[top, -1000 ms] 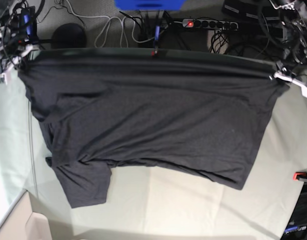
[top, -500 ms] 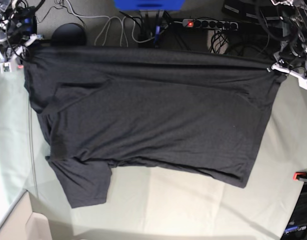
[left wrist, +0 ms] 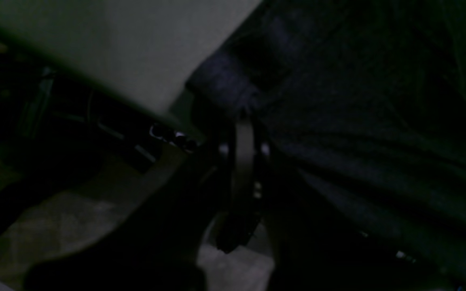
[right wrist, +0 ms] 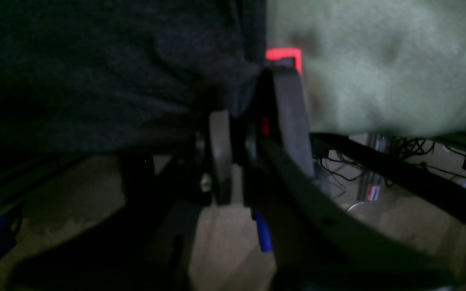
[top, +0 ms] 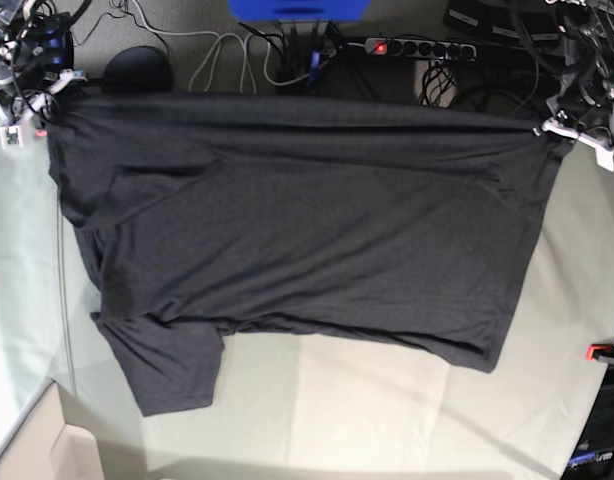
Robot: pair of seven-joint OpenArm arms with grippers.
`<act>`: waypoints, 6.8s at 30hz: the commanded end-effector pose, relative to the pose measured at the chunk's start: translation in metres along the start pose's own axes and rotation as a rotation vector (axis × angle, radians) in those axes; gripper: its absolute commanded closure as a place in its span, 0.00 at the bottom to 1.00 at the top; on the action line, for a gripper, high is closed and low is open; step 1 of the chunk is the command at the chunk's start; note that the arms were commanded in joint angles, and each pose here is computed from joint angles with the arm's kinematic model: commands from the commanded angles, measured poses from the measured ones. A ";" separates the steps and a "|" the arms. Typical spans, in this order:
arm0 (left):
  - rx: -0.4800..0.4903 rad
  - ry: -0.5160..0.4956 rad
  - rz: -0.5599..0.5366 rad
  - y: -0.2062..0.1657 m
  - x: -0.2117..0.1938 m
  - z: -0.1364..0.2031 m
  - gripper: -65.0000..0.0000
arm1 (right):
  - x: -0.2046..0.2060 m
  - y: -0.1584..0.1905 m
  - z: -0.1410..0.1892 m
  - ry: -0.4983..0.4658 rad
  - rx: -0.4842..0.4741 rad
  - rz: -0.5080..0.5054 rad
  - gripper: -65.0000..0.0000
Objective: Layout the t-shirt on the table in an organized manner, then fold the t-shirt properly
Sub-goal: 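Lift the held shirt edge with both grippers and drag it outward, then release the edge and grasp the shirt sides midway with both grippers, then fold the grasped sides toward the collar edge with both grippers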
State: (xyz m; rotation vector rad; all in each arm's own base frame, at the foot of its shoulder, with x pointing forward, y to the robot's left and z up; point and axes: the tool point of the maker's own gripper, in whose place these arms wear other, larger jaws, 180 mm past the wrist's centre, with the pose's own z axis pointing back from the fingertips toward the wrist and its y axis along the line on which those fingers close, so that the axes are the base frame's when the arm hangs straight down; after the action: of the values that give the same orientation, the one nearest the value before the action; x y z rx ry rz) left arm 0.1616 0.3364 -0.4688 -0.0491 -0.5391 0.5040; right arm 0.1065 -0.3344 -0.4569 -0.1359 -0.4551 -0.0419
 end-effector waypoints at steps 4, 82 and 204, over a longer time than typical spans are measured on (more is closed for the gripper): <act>0.030 -0.044 -0.015 0.010 0.016 0.006 0.74 | 0.006 -0.016 0.006 -0.017 -0.047 0.007 0.76; -0.152 -0.327 -0.308 -0.157 0.161 -0.132 0.25 | 0.234 -0.021 -0.048 -0.356 0.085 -0.128 0.67; -0.143 -0.526 -0.161 -0.128 0.195 -0.063 1.00 | 0.252 0.045 -0.060 -0.540 0.218 -0.031 0.44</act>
State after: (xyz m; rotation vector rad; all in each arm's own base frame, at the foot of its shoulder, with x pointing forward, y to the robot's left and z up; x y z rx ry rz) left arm 0.3815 0.3115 -0.4289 -0.0218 -1.0156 0.3169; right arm 0.3529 -0.2924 -0.4215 0.0928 -0.9433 0.0123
